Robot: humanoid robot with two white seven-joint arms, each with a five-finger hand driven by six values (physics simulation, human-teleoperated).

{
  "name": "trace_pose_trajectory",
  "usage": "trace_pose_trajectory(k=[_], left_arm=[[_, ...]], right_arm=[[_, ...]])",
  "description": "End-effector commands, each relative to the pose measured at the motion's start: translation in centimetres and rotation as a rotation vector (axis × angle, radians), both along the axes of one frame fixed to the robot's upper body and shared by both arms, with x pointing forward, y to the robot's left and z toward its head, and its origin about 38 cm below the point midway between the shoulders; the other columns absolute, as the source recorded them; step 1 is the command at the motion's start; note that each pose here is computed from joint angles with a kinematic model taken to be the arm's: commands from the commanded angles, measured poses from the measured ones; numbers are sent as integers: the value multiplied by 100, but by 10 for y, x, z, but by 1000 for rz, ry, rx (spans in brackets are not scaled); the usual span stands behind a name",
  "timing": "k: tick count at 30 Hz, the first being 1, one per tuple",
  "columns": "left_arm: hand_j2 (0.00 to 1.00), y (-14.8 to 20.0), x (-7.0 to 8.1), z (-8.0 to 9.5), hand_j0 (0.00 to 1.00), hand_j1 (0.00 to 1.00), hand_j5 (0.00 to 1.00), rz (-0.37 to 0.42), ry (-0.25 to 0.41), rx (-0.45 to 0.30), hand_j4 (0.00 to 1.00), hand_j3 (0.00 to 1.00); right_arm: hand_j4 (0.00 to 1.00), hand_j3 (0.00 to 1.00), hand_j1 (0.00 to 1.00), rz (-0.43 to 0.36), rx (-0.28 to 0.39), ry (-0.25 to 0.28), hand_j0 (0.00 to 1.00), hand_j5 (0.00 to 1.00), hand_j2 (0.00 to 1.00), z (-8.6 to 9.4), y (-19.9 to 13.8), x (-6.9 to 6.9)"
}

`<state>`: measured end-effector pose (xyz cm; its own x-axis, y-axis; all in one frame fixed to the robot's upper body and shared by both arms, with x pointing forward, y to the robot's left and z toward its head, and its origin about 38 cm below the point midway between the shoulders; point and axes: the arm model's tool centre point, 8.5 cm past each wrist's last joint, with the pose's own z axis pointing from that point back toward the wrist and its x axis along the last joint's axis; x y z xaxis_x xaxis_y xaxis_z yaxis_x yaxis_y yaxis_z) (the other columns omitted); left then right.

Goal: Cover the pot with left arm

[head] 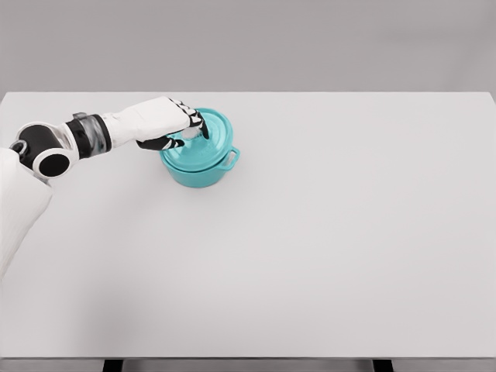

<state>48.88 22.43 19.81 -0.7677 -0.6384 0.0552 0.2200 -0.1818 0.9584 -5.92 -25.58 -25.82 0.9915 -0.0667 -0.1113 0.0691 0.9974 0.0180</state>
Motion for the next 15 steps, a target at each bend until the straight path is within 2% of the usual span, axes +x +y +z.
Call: trace_pose_trajectory(k=[1, 15], left_arm=[[65, 0, 0, 2, 65, 65, 65, 1, -1, -6, 65, 65], [68, 1, 1, 3, 68, 68, 68, 4, -4, -5, 68, 68]], right_arm=[[100, 100, 100, 1, 0, 0, 100, 100, 100, 0, 0, 0], [100, 100, 100, 1, 0, 0, 100, 100, 100, 0, 0, 0]])
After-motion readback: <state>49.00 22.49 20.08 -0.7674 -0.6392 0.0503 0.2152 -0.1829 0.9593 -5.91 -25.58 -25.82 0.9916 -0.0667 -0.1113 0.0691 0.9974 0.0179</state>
